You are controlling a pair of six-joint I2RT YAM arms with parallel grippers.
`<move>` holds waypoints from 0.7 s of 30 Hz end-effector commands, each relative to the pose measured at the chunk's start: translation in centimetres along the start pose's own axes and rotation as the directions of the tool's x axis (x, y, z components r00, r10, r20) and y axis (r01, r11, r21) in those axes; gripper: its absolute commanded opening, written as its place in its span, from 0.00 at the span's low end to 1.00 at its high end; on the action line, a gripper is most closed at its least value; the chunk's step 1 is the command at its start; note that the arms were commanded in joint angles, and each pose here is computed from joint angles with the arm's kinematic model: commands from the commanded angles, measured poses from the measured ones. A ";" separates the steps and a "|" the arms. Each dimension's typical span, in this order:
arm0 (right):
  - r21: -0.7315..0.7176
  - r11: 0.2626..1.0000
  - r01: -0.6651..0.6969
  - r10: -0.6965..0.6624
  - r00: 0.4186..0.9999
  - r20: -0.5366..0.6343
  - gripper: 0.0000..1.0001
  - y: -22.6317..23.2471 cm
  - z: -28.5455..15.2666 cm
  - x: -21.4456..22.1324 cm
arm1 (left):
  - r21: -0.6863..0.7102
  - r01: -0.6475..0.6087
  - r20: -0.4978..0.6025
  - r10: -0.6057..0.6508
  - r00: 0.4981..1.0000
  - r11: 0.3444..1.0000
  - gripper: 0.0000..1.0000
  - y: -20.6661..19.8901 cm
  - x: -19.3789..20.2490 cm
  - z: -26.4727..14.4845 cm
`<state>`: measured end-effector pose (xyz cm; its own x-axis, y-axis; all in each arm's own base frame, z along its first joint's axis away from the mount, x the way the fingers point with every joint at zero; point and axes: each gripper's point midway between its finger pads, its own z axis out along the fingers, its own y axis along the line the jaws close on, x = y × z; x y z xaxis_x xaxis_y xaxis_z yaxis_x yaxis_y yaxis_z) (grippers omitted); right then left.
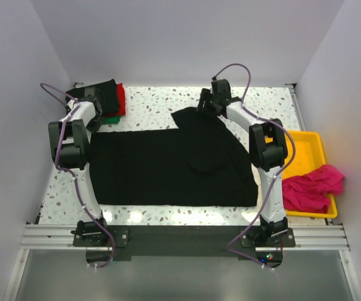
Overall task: Fold and stack the t-shirts
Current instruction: Fold the tshirt
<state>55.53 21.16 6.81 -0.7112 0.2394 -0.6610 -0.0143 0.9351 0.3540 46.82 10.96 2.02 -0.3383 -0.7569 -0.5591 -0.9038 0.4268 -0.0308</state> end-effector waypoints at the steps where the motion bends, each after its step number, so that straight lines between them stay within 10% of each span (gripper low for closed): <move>1: -0.017 1.000 -0.011 0.011 1.000 0.020 0.63 0.1 0.4 -1.8 | -0.028 0.009 0.006 -0.009 1.000 1.000 0.30 0.4 0.1 0.5; 21: 0.034 0.997 -0.073 0.073 0.997 0.008 0.69 -3.5 4.2 -3.1 | 0.019 -0.051 0.004 0.051 0.999 0.999 0.00 1.0 0.4 -0.3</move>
<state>59.61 18.73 4.21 -0.7206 0.2862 -0.6315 0.0485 0.9294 0.3658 46.19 11.30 1.91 -0.3558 -0.7334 -0.5793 -0.8955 0.4448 -0.0130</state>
